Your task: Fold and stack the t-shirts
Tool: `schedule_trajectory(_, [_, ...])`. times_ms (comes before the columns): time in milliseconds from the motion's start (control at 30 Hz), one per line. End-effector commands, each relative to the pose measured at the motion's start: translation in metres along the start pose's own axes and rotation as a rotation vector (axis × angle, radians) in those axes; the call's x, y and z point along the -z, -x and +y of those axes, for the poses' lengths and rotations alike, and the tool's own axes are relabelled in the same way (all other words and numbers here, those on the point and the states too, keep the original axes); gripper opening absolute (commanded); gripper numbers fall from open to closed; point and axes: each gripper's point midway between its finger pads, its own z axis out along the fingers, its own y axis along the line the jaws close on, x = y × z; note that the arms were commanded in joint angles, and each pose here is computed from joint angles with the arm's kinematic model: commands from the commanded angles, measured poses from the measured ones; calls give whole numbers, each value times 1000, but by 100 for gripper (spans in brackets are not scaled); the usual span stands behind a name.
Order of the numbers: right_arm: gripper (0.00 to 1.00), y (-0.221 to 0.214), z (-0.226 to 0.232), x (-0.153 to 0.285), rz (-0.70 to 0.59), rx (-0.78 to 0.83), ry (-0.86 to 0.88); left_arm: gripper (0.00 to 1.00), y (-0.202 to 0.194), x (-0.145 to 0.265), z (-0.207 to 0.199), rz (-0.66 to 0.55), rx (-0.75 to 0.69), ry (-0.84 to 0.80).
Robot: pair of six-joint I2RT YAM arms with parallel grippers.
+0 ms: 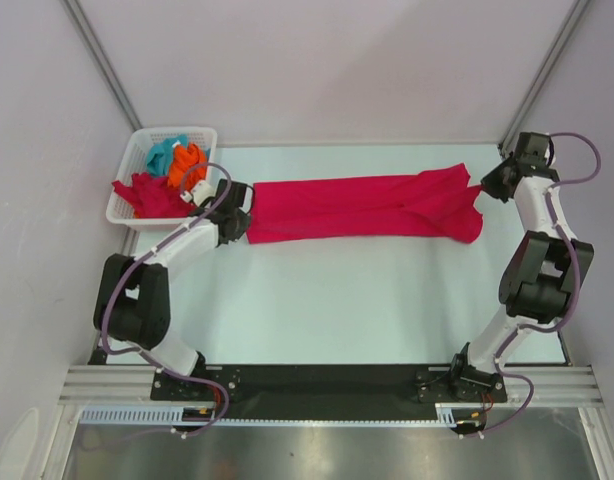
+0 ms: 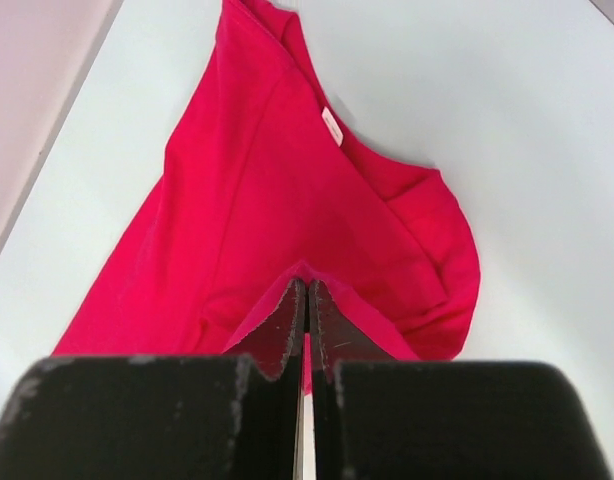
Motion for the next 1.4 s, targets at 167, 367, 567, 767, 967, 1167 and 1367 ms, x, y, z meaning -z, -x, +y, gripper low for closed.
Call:
schedule_trajectory(167, [0, 19, 26, -14, -30, 134, 22, 0, 27, -7, -5, -89, -44, 41])
schedule_trajectory(367, [0, 17, 37, -32, -36, 200, 0, 0, 31, -11, -10, -103, -62, 45])
schedule_trajectory(567, [0, 23, 59, -48, -46, 275, 17, 0, 31, -17, -14, -105, -84, 52])
schedule_trajectory(767, [0, 36, 70, -60, -70, 297, 4, 0, 35, -19, -22, -113, -98, 41])
schedule_trajectory(967, [0, 44, 75, -64, -83, 302, 5, 1, 37, -23, -32, -117, -120, 29])
schedule_trajectory(1167, [0, 43, 72, -71, -76, 302, -2, 0, 36, -31, -48, -118, -175, 19])
schedule_trajectory(1367, [0, 39, 67, -82, -64, 312, -20, 1, 35, -39, -57, -122, -219, 19])
